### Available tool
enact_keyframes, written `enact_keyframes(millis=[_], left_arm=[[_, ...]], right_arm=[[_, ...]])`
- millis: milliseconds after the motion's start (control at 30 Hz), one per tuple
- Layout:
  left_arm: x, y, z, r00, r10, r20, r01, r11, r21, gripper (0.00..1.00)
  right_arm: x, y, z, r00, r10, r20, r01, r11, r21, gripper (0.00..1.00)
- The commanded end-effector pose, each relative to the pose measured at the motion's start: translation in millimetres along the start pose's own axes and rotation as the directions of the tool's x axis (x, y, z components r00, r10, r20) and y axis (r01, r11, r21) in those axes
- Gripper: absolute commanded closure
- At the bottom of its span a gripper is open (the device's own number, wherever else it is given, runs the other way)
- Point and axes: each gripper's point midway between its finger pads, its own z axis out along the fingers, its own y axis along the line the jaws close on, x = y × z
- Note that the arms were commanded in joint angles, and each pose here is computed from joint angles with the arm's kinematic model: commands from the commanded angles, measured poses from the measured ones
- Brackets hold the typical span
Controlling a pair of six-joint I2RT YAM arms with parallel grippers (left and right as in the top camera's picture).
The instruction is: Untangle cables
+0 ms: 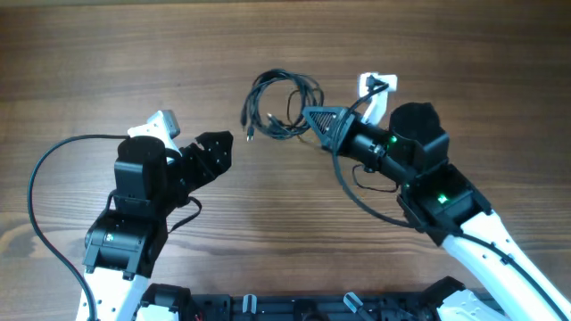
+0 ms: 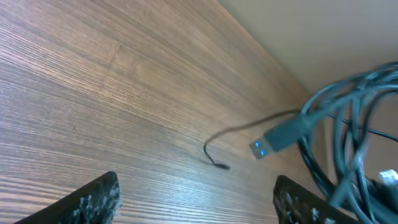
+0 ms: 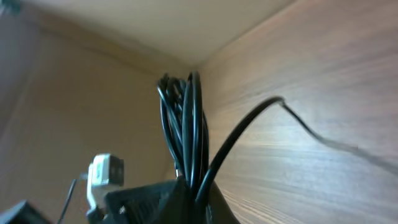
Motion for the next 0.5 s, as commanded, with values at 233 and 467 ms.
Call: enact_keyframes(millis=[233, 467], left_arm=[[-18.0, -35.6, -6.6, 0.997, 0.047, 0.067, -0.057, 0.986, 0.156, 0.0], [-0.7, -81.4, -19.2, 0.946, 0.318, 0.061, -0.316, 0.863, 0.395, 0.15]], right_arm=[[42.3, 22.7, -10.0, 0.826, -0.547, -0.135, 0.509, 0.827, -0.237, 0.95], [46.7, 23.5, -11.3, 0.824, -0.546, -0.151, 0.501, 0.827, -0.256, 0.96]])
